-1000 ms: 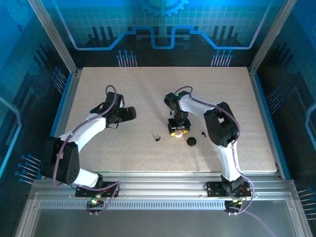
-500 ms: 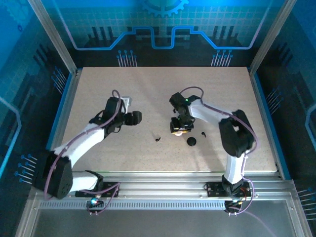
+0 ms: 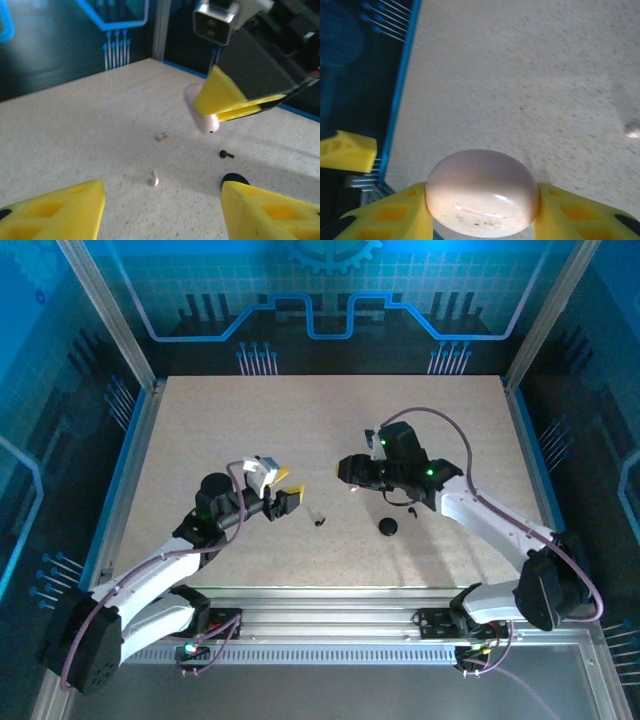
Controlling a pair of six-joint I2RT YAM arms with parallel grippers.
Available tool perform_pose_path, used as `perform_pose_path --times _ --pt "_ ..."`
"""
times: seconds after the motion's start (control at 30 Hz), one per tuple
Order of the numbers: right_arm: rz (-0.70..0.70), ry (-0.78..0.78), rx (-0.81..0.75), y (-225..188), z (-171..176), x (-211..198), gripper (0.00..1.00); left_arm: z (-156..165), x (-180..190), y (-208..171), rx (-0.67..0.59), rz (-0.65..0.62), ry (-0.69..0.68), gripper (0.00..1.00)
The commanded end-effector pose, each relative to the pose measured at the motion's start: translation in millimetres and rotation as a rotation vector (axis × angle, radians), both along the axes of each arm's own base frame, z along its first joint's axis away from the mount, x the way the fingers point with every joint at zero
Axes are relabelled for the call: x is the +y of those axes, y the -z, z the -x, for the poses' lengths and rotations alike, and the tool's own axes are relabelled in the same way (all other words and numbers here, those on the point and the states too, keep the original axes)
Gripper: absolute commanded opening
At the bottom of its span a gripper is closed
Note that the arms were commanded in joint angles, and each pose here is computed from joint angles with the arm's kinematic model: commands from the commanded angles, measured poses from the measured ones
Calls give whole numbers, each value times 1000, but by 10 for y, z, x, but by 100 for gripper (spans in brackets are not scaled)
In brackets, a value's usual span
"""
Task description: Insert wireless bluetooth earbuds into charging case
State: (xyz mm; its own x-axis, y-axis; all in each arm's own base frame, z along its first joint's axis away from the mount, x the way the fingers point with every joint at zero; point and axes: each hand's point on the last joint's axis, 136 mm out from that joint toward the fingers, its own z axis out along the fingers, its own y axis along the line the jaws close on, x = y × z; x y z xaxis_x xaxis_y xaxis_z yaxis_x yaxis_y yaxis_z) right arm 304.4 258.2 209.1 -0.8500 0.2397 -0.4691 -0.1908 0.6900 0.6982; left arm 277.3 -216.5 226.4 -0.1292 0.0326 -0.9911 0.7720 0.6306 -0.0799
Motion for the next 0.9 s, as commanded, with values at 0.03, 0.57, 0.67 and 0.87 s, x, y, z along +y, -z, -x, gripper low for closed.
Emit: perform_pose_path --times 0.03,0.57,0.67,0.87 --pt "-205 18 -141 -526 -22 99 48 128 -182 -182 -136 7 100 64" --pt "-243 -79 -184 -592 285 353 49 108 -443 -335 -187 63 114 66" --pt "-250 -81 -182 -593 289 376 49 84 -462 -345 -178 84 106 66" --pt "-251 -93 -184 -605 315 419 49 15 -477 -401 -184 135 75 65"
